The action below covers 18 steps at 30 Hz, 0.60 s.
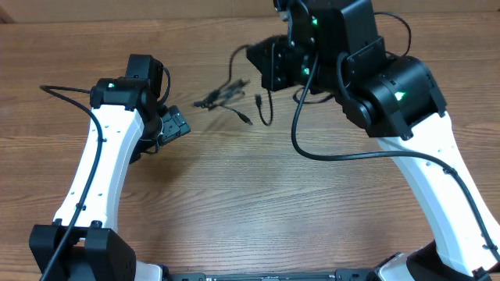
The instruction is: Untangle cables
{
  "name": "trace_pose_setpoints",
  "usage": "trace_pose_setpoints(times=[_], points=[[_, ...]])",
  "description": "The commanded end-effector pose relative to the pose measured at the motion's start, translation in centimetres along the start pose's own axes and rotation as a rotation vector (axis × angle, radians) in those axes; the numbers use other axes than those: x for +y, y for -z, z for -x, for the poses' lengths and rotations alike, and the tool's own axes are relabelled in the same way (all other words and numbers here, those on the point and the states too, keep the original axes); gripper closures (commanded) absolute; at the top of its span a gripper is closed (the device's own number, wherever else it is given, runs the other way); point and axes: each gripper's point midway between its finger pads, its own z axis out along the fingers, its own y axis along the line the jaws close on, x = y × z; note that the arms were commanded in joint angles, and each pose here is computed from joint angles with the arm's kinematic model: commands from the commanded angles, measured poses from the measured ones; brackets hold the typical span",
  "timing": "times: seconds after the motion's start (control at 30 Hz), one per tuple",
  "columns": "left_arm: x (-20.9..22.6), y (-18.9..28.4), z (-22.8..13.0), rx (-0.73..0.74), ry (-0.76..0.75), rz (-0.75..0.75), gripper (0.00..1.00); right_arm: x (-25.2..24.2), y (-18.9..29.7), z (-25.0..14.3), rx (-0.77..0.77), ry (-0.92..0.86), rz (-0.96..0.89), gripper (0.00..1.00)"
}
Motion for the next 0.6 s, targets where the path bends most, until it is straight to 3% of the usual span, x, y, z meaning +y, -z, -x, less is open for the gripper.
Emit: trace_pose_setpoints(times=[0.0, 0.13, 0.4, 0.57], points=[[0.2, -0.2, 0.3, -0.003, 0.007, 0.014, 0.00, -3.0, -3.1, -2.8, 0.116, -0.045, -0.098, 0.96], [0.2, -0.2, 0.3, -0.004, 0.007, 0.014, 0.01, -2.8, -5.2, -4.7, 0.209, -0.087, -0.050, 0.96], [-1.8, -0.1, -0.9, 0.069, 0.012, -0.100, 0.01, -2.0, -5.9, -4.2, 0.194, -0.117, -0.002, 0.96], [-5.3, 1.4, -4.8, 0.287, -0.009, -0.326, 0.00, -2.1, -5.9, -4.1, 0.193, -0.117, -0.003, 0.96]])
